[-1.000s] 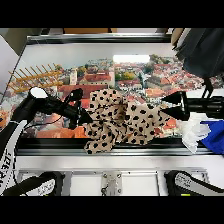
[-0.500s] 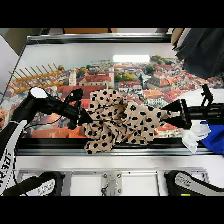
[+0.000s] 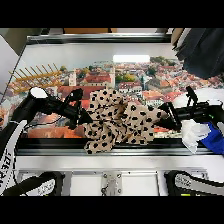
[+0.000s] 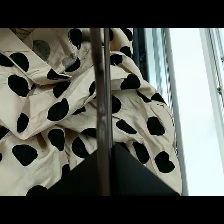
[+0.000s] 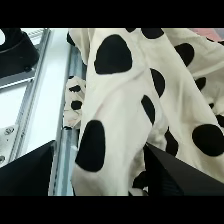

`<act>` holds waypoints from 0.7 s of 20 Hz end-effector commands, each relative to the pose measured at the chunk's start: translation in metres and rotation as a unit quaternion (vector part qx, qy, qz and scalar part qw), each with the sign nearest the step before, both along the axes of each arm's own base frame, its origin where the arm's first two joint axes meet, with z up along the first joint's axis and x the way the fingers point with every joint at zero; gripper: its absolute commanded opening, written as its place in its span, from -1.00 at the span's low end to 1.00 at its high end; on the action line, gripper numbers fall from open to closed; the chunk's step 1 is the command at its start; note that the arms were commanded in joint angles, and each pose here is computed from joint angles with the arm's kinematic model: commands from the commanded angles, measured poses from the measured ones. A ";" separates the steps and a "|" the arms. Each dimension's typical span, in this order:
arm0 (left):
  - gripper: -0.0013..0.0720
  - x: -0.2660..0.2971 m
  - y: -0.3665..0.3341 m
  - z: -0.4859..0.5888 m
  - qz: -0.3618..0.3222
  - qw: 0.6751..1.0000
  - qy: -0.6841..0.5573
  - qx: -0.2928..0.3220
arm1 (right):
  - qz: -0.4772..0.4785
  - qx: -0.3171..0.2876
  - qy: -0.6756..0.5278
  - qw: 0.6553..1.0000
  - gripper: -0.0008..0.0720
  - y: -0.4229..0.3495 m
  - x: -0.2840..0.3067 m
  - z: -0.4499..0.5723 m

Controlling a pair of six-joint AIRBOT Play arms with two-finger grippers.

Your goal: Fold the clothes and pants, and hang the long-sleeved shirts on hangers.

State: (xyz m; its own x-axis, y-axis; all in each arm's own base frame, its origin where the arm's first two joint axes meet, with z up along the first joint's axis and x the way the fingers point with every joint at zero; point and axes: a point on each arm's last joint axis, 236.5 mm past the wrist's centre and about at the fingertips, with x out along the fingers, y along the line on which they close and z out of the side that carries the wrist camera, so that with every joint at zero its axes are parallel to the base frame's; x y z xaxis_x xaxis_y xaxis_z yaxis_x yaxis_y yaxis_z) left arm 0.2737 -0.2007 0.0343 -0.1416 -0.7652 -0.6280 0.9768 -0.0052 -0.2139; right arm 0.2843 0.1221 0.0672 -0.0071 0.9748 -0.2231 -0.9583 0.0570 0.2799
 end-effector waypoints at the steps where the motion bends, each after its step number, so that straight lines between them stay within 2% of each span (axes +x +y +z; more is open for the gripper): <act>1: -0.93 0.000 0.000 0.000 0.000 1.000 0.000 0.000 | -0.002 -0.002 -0.001 1.000 0.66 0.012 0.007 -0.005; 14: -0.93 0.000 0.000 0.000 0.000 1.000 0.000 0.000 | 0.003 -0.001 -0.003 1.000 0.66 0.020 0.007 -0.005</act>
State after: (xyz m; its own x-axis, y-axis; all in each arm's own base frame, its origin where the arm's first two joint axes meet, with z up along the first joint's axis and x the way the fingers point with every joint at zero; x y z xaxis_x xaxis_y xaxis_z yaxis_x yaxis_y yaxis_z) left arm 0.2735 -0.1998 0.0333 -0.1428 -0.7616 -0.6322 0.9769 -0.0056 -0.2138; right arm 0.2919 0.1414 0.0620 -0.0105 0.9737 -0.2276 -0.9607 0.0534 0.2725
